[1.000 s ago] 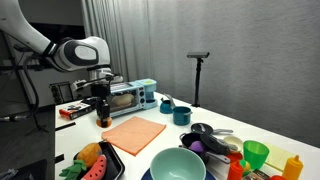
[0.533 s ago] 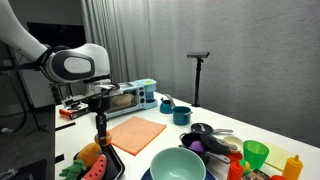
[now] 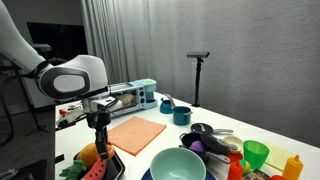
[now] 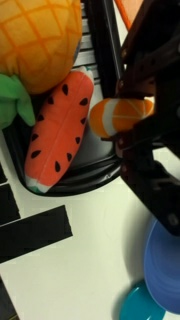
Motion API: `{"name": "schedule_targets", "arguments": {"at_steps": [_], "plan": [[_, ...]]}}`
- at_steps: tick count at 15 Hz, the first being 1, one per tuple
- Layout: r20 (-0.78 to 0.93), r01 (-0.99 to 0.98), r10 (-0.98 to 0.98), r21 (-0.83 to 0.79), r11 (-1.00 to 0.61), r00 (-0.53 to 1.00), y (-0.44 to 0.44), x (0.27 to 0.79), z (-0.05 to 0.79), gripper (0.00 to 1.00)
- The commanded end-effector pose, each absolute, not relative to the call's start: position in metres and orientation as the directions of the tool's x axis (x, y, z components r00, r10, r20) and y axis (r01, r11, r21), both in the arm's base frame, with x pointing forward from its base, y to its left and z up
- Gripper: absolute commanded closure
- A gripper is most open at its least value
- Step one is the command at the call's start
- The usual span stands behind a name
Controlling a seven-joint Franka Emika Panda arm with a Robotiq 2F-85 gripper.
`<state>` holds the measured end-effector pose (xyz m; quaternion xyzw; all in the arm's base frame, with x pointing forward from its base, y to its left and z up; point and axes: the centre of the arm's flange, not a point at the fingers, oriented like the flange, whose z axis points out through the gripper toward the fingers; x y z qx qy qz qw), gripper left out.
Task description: Put the orange toy into the tray.
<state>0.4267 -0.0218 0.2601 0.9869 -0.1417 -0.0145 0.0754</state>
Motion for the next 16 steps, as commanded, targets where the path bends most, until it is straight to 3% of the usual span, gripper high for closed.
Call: {"name": "schedule_targets", "arguments": {"at_steps": [1,8,16], "plan": [[0.039,-0.28,-0.277,0.153,-0.948,0.96,-0.025,0.433,0.246,0.5],[-0.021,-0.235,-0.241,0.152,-0.96,0.97,-0.027,0.433,0.235,0.01],[-0.008,-0.162,-0.165,0.134,-0.978,0.986,0.014,0.444,0.247,0.0]]}}
